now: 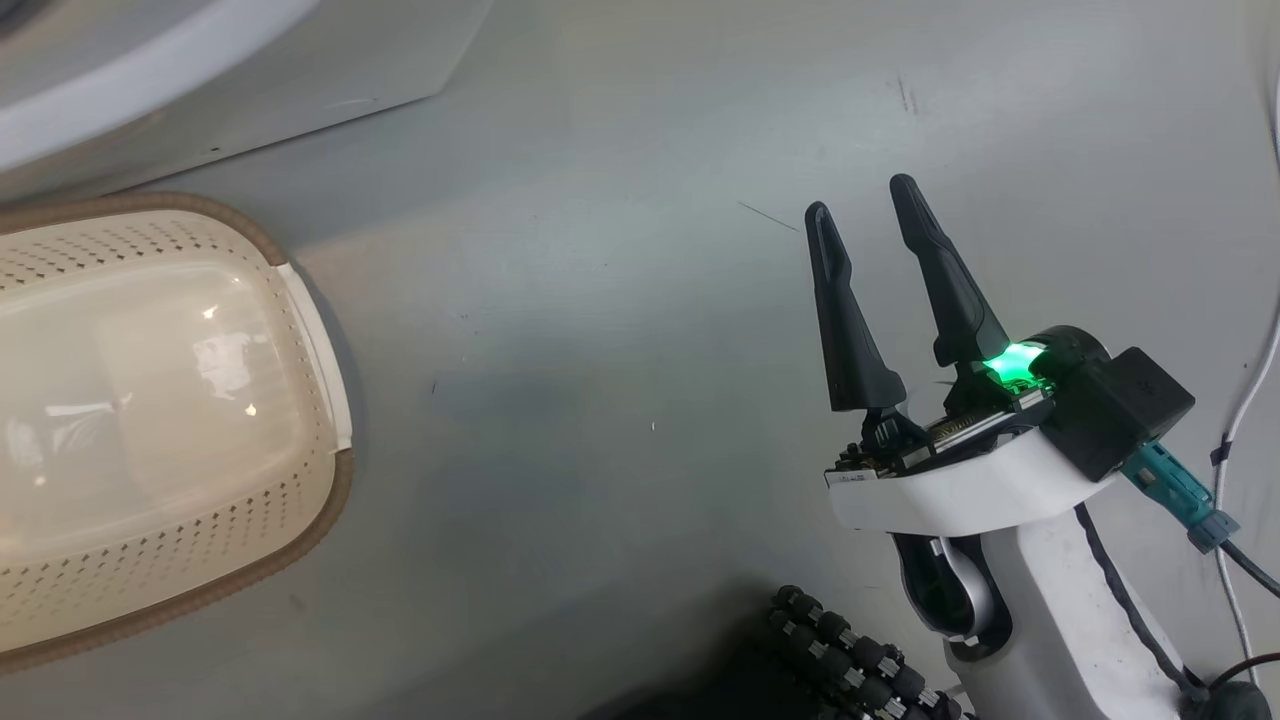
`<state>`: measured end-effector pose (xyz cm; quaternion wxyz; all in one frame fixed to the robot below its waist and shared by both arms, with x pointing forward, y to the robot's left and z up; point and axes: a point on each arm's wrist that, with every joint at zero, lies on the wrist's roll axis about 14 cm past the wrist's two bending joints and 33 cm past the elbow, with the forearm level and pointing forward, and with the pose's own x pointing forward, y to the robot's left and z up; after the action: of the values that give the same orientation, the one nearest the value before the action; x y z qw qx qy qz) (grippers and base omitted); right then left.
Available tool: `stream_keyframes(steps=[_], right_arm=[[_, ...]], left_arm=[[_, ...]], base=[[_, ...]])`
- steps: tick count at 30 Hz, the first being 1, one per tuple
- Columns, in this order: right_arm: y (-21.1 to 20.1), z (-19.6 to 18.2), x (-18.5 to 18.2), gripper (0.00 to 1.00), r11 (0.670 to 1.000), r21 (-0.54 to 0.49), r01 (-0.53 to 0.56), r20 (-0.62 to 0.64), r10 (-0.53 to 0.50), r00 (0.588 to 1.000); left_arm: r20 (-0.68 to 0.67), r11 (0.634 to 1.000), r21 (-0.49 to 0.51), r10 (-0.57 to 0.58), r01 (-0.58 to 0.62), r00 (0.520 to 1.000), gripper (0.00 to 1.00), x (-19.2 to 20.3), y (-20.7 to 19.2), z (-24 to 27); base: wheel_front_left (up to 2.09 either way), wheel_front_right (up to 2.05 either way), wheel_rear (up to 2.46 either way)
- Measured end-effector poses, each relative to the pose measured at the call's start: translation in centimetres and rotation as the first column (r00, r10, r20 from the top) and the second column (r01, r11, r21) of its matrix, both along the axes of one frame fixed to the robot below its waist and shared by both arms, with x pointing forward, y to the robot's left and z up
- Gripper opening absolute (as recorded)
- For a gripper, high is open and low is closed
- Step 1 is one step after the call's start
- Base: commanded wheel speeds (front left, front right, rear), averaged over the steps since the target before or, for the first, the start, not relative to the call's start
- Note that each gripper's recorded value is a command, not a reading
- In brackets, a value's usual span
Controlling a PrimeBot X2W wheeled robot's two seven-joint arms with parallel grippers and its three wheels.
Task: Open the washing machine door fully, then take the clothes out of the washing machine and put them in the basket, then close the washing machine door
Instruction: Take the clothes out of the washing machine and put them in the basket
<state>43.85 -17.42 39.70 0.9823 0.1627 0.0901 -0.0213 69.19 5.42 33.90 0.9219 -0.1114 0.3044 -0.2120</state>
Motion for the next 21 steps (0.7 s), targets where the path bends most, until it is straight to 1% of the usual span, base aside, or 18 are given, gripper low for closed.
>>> stream_keyframes(steps=[4, 11, 12, 13, 14, 15, 21], right_arm=[[-0.4, -0.1, 0.2, 1.00, 1.000, -0.007, 0.010, -0.004, -0.011, 1.000], [-0.5, -0.4, 0.4, 1.00, 1.000, -0.005, 0.014, -0.008, -0.014, 1.000], [-0.5, -0.3, 0.5, 1.00, 1.000, -0.006, 0.012, -0.005, -0.012, 1.000], [-0.5, -0.3, 0.6, 1.00, 1.000, -0.007, 0.011, -0.002, -0.011, 1.000], [-0.4, -0.3, 0.7, 1.00, 1.000, -0.007, 0.010, -0.002, -0.010, 1.000], [-0.4, -0.3, 0.7, 1.00, 1.000, -0.006, 0.009, -0.002, -0.009, 1.000], [-0.4, -0.5, 1.0, 1.00, 1.000, -0.008, 0.007, 0.000, -0.007, 1.000]], left_arm=[[-0.075, 1.000, 0.019, -0.013, 0.014, 0.997, 1.00, -0.4, -0.1, -2.0], [-0.158, 0.998, 0.058, -0.004, 0.014, 0.987, 1.00, -0.5, 0.7, -3.4], [-0.169, 0.998, 0.065, 0.003, 0.008, 0.986, 0.96, -0.5, 1.0, -3.6], [-0.178, 0.997, 0.072, 0.004, 0.009, 0.984, 0.60, -0.5, 1.1, -3.8], [-0.182, 0.997, 0.078, 0.002, 0.012, 0.983, 0.34, -0.5, 1.2, -3.8], [-0.187, 0.997, 0.080, 0.002, 0.013, 0.982, 0.00, -0.5, 1.2, -3.9], [-0.193, 0.997, 0.081, -0.002, 0.019, 0.981, 0.00, -0.4, 1.2, -3.8]], base=[[0.00, 0.00, 0.00], [0.00, 0.00, 0.00], [0.00, 0.00, 0.00], [0.00, 0.00, 0.00], [0.00, 0.00, 0.00], [0.00, 0.00, 0.00], [0.00, 0.00, 0.00]])
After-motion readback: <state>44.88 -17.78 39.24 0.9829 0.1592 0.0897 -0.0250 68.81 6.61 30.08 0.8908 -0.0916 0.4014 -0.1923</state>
